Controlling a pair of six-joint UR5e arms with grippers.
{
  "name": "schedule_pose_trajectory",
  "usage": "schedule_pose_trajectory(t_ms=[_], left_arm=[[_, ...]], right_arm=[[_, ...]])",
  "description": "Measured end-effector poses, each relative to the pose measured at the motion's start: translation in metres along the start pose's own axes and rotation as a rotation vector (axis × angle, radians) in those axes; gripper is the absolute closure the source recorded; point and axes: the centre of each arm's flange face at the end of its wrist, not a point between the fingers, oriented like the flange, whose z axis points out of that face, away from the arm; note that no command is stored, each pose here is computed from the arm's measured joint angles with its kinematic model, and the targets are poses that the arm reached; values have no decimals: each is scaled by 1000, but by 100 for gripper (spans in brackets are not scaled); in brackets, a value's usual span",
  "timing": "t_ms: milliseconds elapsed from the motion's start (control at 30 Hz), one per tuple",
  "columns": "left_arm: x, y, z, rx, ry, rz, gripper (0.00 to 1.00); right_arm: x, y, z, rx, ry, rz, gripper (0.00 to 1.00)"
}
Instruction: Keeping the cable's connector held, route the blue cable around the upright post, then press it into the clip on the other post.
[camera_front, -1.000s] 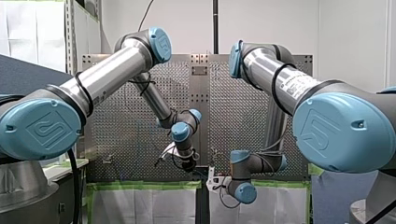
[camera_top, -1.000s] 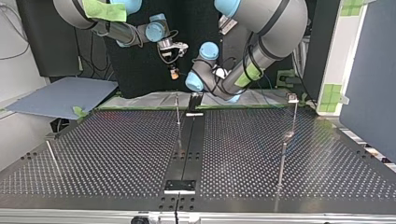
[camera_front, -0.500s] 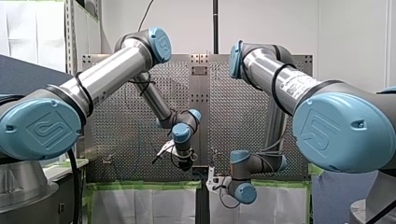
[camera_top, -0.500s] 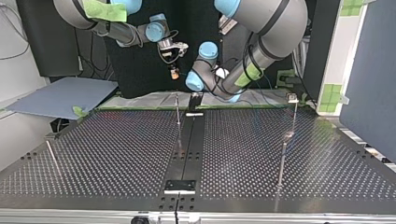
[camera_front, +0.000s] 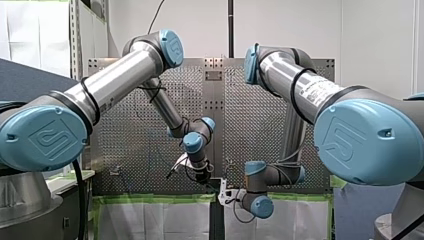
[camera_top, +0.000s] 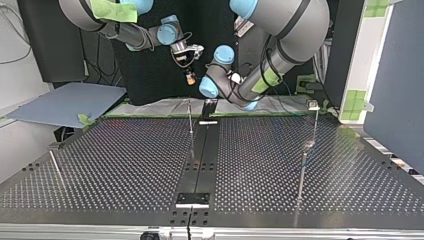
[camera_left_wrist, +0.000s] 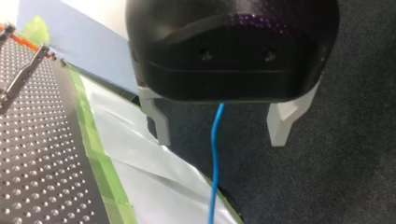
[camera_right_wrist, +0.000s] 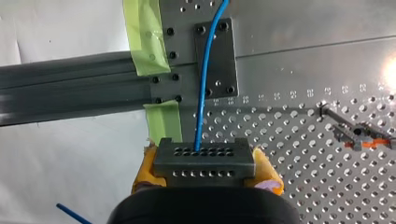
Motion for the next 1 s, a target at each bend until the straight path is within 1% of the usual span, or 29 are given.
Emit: schedule_pose_trajectory(t_ms=[167, 300, 400, 467, 533, 733, 833, 1000], left_arm=[[0, 3, 1, 0, 2, -7, 0], [3, 6, 4, -8, 9, -12, 0], [12, 10, 10, -25, 35, -7, 0], [22, 12, 16, -41, 64, 7, 0], [30, 14, 22, -61, 80, 25, 0], [37, 25, 30, -121, 91, 64, 0], [37, 29, 31, -136, 93, 72, 0], [37, 34, 32, -146, 95, 71, 0]], right_arm=[[0, -4, 0, 26, 2, -1, 100], [0, -5, 0, 37, 3, -2, 100], [0, -6, 0, 41, 3, -2, 100], [0, -7, 0, 42, 3, -2, 100], [0, -7, 0, 43, 2, -2, 100], [-1, -7, 0, 43, 1, -2, 100], [0, -8, 0, 44, 0, -3, 100], [0, -8, 1, 45, 0, -4, 100]])
